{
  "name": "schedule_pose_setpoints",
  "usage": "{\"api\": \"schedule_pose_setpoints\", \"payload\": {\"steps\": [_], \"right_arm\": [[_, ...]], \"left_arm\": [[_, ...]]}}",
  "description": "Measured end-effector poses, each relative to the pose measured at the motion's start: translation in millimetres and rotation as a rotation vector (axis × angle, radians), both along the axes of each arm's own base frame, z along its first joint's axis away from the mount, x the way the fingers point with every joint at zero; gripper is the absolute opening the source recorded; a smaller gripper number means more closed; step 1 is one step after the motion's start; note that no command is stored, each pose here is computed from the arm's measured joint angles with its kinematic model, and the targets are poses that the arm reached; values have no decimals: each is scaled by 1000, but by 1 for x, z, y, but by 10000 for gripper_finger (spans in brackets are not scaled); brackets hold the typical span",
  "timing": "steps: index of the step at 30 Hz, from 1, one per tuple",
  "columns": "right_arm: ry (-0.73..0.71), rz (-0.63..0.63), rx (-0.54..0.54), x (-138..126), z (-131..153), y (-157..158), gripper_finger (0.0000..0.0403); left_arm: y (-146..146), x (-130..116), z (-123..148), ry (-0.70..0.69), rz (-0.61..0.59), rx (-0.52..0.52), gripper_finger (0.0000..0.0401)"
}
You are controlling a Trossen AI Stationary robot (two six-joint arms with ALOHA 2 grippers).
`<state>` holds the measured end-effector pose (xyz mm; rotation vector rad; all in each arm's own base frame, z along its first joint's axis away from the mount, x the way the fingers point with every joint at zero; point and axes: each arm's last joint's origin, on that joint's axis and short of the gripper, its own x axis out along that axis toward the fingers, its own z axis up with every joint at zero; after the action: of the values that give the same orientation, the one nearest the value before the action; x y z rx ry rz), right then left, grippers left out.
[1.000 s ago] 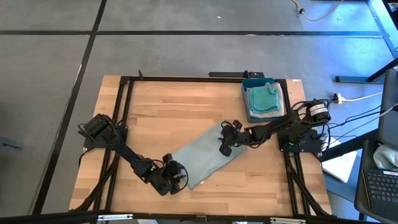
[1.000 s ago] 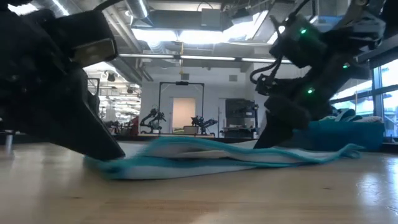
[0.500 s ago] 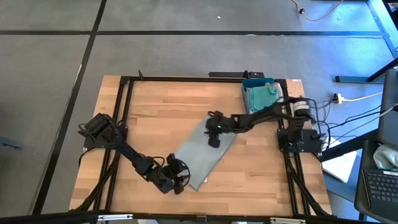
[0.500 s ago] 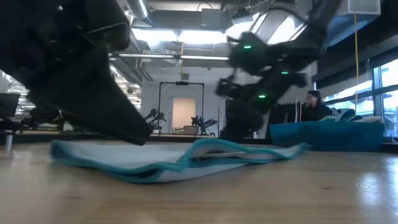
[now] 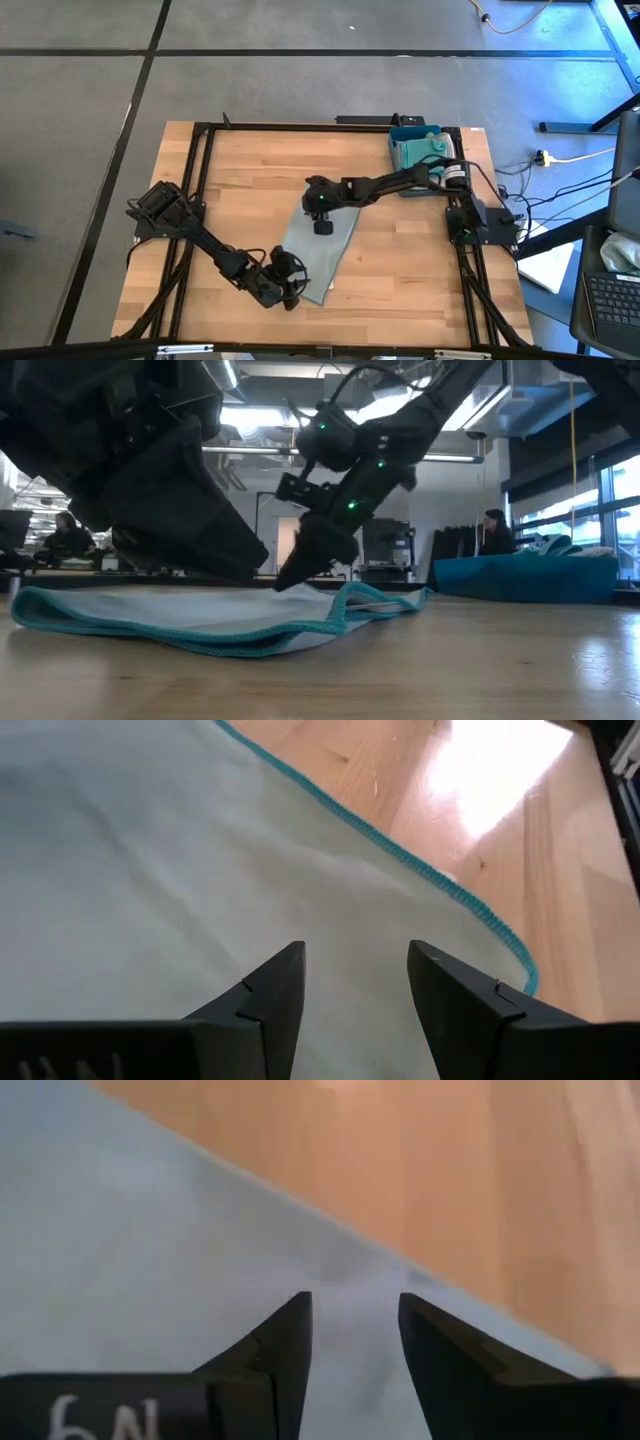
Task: Fold microfiber towels
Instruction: Fold the light blue microfiber cloth
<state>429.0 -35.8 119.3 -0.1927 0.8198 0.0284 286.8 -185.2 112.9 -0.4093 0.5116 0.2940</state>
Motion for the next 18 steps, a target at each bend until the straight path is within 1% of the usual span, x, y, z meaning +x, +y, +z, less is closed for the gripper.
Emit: {"api": "schedule_pose_setpoints", "payload": {"steps": [5, 9, 14, 16, 18], "right_arm": [[-45, 79, 77, 20, -19, 2, 154], [-63, 108, 91, 35, -22, 6, 154], [-81, 163, 93, 50, -13, 18, 154], [-56, 188, 76, 52, -5, 21, 154], [-4, 194, 69, 52, 6, 23, 154]], "left_arm": [[-4, -1, 2, -2, -38, 38, 170], [-13, 2, 11, -17, -98, 88, 170], [-22, 9, 41, -76, -181, 184, 170], [-24, 12, 54, -101, -204, 212, 170], [-26, 9, 65, -108, -220, 251, 170]]}}
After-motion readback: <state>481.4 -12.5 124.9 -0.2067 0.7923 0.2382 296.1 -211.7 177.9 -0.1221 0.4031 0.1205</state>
